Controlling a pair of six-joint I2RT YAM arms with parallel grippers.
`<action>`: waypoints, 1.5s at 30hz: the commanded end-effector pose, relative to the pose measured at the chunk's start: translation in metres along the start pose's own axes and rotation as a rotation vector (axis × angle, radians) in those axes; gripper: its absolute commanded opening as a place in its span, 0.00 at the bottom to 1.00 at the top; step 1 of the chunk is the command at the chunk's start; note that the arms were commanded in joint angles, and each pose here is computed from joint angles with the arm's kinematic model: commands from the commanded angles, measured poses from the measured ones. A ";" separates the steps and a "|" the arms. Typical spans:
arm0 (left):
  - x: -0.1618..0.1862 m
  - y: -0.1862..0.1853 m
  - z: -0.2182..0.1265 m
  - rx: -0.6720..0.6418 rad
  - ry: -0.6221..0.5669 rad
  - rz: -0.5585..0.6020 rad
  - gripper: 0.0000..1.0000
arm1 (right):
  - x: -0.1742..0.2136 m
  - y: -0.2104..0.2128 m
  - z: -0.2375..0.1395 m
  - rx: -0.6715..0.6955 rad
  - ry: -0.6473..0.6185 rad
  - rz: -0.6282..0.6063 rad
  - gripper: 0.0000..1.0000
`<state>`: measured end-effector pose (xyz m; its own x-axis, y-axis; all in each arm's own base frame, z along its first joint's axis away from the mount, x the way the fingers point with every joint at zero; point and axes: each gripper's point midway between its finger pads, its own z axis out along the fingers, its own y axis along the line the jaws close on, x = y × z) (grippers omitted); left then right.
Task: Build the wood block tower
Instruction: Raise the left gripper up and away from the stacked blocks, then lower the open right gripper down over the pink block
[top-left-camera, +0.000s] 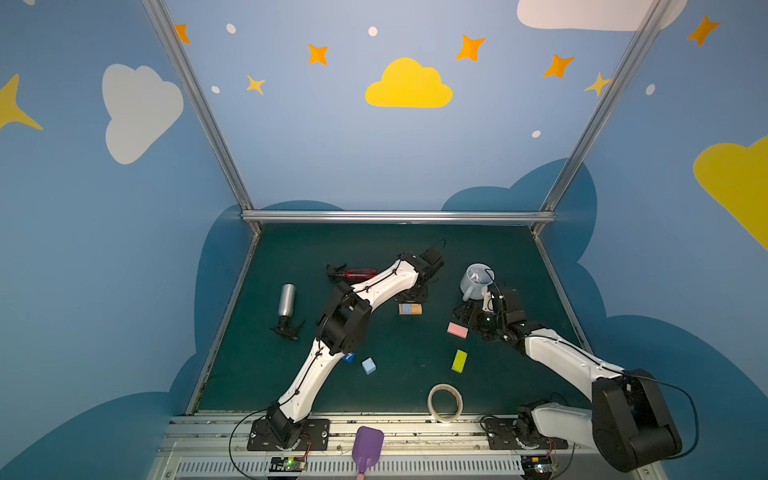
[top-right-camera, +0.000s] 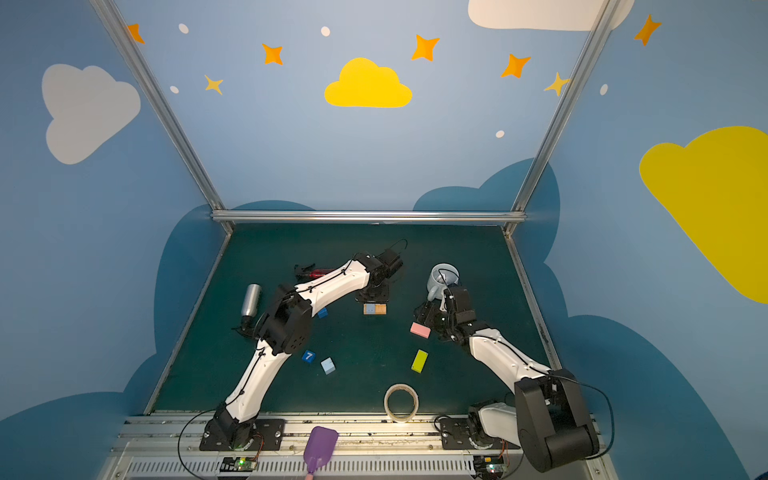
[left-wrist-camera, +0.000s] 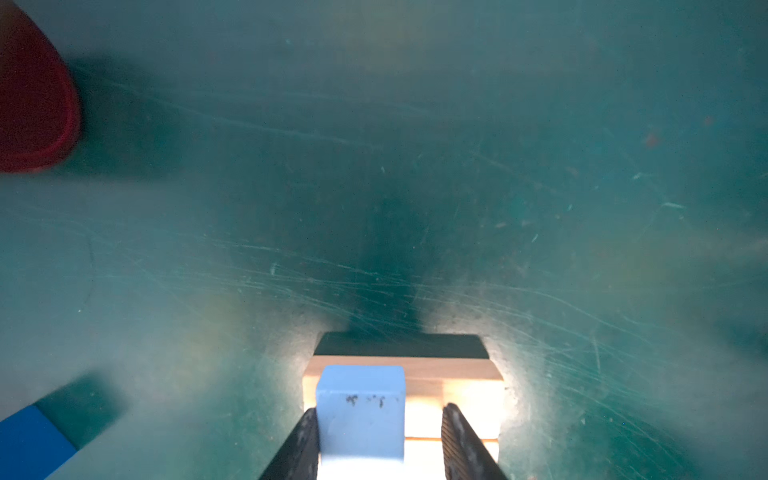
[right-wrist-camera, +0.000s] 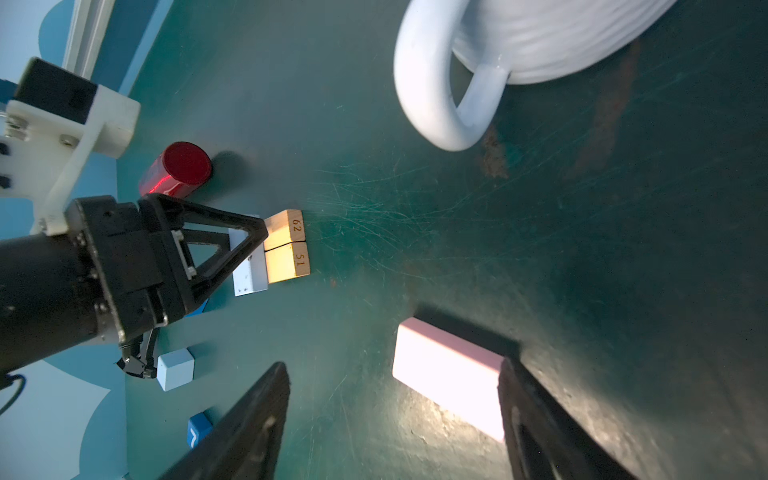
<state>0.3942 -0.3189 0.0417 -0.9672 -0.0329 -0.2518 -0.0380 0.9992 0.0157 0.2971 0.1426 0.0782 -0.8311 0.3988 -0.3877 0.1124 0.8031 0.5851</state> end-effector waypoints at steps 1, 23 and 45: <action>-0.002 0.003 0.000 -0.017 0.002 0.001 0.48 | 0.003 -0.005 0.002 0.007 0.010 0.006 0.77; -0.051 0.024 -0.127 0.172 -0.257 -0.057 0.66 | 0.009 0.004 -0.030 0.123 0.001 -0.016 0.73; -0.022 0.113 -0.141 0.234 -0.383 -0.244 0.67 | 0.059 -0.017 -0.001 0.249 0.143 0.067 0.00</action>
<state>0.3691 -0.2146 0.1700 -0.8115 -0.2641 -0.5212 -0.1411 0.9542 -0.2639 0.2507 0.1569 0.0553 -0.8828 0.3939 -0.2559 0.2554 0.8597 0.4424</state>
